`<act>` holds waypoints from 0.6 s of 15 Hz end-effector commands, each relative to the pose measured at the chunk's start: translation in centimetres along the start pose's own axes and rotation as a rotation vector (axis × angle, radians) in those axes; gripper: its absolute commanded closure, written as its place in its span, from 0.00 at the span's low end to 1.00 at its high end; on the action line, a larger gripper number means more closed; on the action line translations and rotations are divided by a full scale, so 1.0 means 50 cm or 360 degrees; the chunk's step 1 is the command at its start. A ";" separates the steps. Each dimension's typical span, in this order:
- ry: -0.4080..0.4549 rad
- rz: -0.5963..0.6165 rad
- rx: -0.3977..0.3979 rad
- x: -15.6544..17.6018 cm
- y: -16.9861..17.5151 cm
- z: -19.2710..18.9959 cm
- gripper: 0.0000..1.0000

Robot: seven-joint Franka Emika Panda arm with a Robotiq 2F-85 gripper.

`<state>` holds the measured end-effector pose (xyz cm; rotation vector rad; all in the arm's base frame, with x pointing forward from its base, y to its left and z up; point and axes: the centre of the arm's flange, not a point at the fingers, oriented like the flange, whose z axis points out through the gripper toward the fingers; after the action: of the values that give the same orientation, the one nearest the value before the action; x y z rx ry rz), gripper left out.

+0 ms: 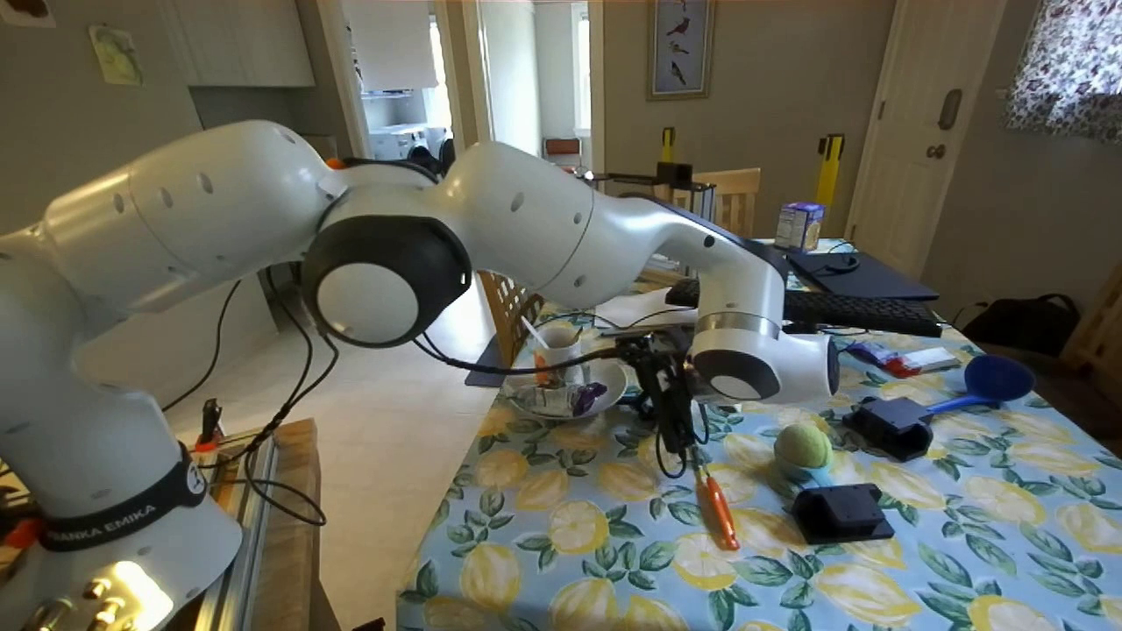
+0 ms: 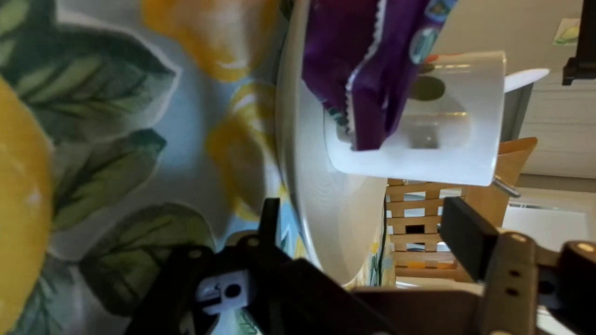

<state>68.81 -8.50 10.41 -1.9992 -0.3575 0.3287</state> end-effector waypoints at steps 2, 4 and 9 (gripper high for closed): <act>0.0016 0.0115 -0.0104 0.038 -0.013 0.012 0.41; -0.0005 0.0140 -0.0153 0.043 -0.013 0.021 0.54; -0.0034 0.0169 -0.0236 0.050 -0.006 0.024 0.91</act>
<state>69.86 -6.66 9.76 -2.1203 -0.2987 0.3647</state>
